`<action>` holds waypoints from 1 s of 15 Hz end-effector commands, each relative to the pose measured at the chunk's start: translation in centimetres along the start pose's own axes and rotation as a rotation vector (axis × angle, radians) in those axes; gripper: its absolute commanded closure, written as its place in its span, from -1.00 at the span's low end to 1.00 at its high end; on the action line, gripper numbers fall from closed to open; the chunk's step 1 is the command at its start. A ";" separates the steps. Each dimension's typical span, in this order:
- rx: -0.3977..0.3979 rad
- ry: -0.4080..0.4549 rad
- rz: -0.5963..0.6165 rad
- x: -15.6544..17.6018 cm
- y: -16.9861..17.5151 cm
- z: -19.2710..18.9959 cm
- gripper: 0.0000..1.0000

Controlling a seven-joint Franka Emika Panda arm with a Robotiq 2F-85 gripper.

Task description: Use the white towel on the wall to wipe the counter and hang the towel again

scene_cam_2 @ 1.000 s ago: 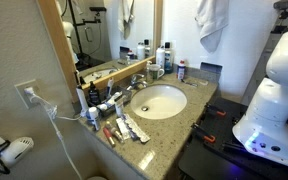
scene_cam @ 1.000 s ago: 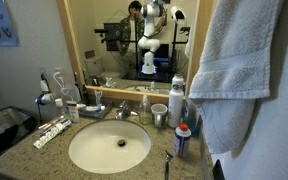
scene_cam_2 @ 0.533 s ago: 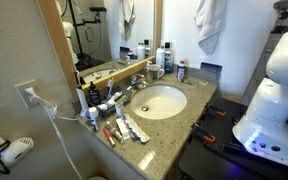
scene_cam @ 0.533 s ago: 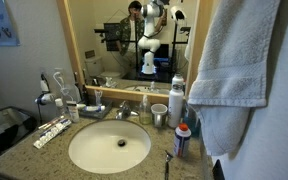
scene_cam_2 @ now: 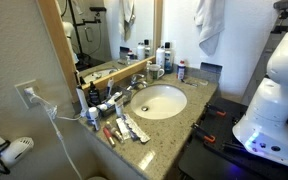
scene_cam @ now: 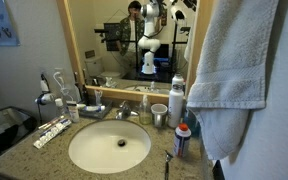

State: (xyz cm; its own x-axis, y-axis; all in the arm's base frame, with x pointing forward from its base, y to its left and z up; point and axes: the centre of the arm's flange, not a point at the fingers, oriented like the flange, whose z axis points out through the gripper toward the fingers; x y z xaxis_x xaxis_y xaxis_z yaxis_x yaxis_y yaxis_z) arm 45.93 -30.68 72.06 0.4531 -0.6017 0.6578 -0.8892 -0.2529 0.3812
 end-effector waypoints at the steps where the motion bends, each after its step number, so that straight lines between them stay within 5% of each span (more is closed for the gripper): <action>1: 0.086 -0.097 -0.153 -3.6 -0.8 -1.2 -1.00; 15: 0.337 -0.152 -0.787 -25.0 -9.1 -9.4 -1.00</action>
State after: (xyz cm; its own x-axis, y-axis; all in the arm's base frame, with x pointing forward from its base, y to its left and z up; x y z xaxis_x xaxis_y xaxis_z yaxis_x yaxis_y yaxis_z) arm 46.32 -8.78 59.90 0.9226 -0.3144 0.2235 -0.3845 -0.7961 0.4673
